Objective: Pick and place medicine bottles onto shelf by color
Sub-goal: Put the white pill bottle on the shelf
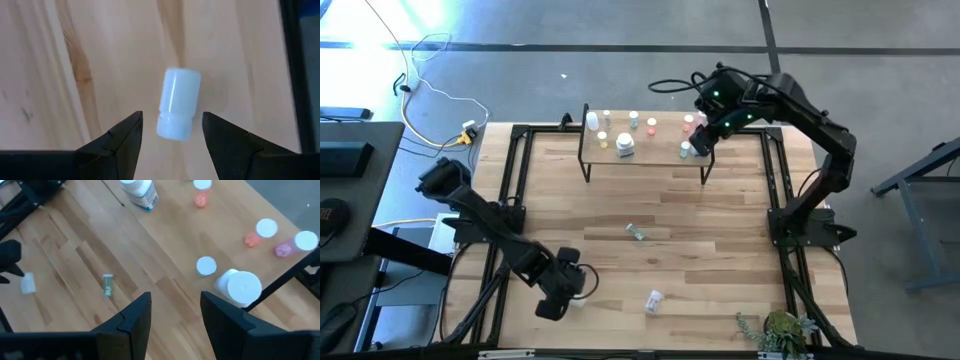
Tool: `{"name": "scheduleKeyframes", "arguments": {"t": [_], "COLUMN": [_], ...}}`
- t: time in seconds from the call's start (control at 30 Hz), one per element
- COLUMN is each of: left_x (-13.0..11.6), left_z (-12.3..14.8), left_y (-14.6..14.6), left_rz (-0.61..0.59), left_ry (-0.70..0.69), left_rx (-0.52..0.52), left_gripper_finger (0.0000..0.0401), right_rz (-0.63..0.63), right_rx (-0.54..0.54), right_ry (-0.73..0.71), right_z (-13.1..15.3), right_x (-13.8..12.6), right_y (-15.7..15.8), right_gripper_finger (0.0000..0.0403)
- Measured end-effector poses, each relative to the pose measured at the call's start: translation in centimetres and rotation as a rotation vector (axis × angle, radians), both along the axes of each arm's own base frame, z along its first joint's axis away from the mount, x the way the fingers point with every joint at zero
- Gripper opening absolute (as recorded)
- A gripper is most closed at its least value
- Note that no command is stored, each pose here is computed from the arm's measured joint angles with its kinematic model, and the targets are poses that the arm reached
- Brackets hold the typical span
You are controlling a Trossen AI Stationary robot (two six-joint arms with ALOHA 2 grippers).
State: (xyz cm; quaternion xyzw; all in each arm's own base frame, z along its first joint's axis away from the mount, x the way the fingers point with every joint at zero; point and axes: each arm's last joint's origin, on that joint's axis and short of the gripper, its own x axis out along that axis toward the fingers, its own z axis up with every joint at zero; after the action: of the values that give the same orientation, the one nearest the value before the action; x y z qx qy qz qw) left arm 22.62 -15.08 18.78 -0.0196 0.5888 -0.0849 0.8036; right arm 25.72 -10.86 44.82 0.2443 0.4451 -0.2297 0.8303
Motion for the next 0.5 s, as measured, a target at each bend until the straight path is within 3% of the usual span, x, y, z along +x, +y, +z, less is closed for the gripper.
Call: {"name": "scheduleKeyframes", "arguments": {"t": [0.5], "left_x": [0.5], "left_z": [-2.6], "left_y": [-0.8], "left_rz": [-0.075], "left_ry": [0.100], "left_rx": [0.009], "left_gripper_finger": [0.0195], "right_rz": [-0.001], "right_rx": [0.003], "right_ry": [0.000], "right_z": [0.0], "right_x": [0.5], "right_y": [1.1], "right_gripper_finger": [0.0161]}}
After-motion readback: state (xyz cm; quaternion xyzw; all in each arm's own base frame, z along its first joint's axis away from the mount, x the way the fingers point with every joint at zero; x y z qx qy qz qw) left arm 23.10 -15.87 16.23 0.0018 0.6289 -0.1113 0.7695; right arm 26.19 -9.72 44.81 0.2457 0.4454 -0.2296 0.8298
